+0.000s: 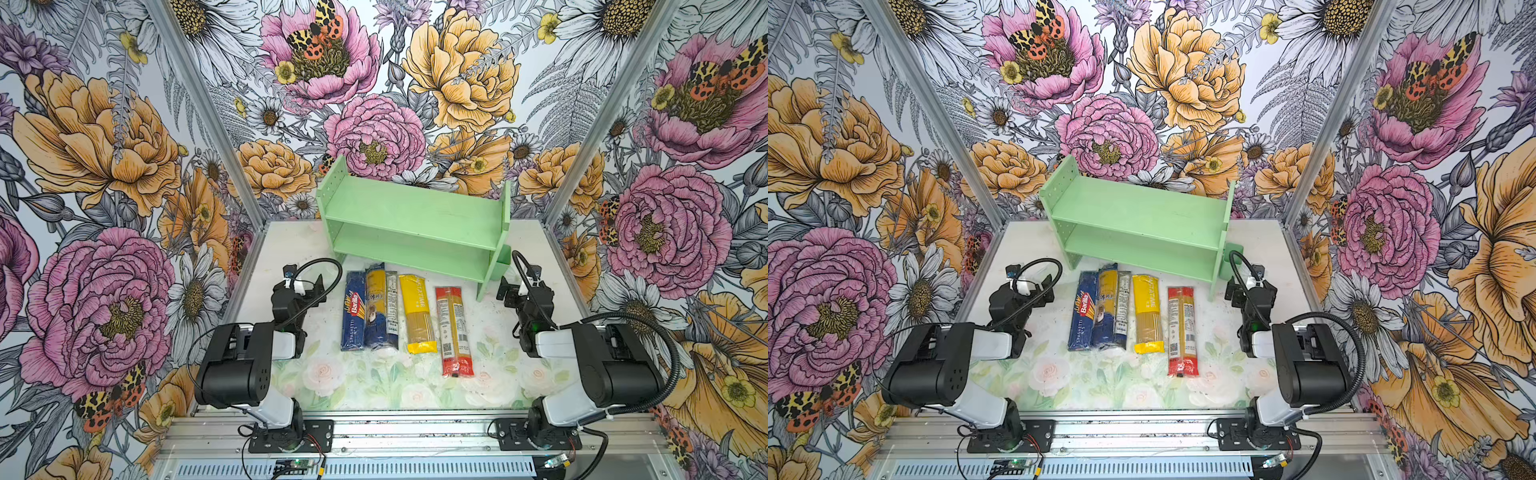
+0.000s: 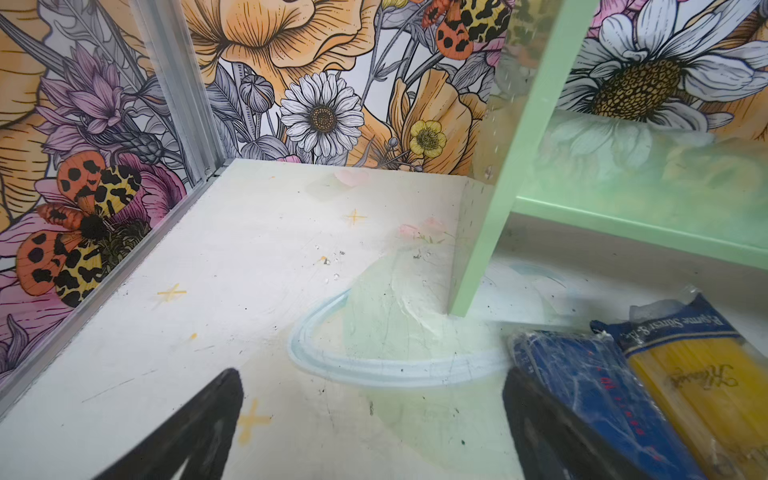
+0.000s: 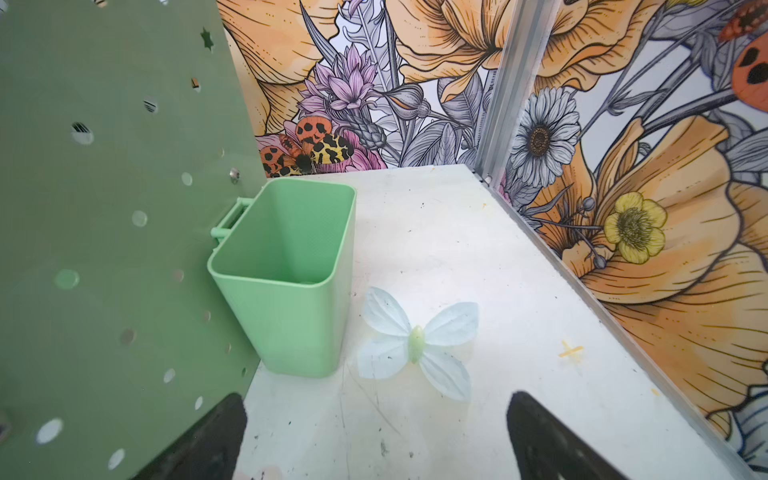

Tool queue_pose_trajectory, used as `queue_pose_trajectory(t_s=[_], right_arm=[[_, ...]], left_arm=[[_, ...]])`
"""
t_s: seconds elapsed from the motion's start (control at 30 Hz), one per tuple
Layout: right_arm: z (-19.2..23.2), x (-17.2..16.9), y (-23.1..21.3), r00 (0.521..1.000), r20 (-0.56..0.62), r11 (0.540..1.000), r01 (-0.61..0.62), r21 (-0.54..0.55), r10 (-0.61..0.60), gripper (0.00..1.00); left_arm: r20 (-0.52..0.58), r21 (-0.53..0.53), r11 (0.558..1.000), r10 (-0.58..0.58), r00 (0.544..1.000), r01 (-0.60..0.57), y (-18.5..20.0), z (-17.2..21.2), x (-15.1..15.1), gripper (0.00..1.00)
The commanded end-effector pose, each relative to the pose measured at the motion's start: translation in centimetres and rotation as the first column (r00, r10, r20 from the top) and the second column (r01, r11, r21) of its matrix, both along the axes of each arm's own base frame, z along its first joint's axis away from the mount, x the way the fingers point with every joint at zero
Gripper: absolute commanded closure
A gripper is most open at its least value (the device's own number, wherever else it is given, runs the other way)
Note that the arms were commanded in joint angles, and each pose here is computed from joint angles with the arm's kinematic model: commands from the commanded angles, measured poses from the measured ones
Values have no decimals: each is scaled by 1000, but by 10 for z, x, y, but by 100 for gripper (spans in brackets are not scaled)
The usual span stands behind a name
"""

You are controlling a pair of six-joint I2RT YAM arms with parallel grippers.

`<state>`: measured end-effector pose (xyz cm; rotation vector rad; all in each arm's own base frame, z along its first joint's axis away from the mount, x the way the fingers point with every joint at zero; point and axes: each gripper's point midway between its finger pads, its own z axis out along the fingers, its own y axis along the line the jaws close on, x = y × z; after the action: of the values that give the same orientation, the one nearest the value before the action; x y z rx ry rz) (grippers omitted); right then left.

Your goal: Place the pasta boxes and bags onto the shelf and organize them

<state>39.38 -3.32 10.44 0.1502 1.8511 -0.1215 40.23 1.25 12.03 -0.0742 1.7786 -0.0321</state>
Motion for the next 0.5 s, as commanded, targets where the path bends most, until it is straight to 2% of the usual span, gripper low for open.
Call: queue_pose_trajectory(t_s=[0.0, 0.47], right_arm=[[10, 7, 3, 1000, 26, 1000, -11, -18, 11, 1], [9, 7, 3, 1000, 23, 1000, -11, -17, 11, 0]], left_arm=[[26, 2, 1000, -18, 999, 18, -1, 9, 5, 1], [26, 1, 1000, -18, 999, 18, -1, 9, 5, 1]])
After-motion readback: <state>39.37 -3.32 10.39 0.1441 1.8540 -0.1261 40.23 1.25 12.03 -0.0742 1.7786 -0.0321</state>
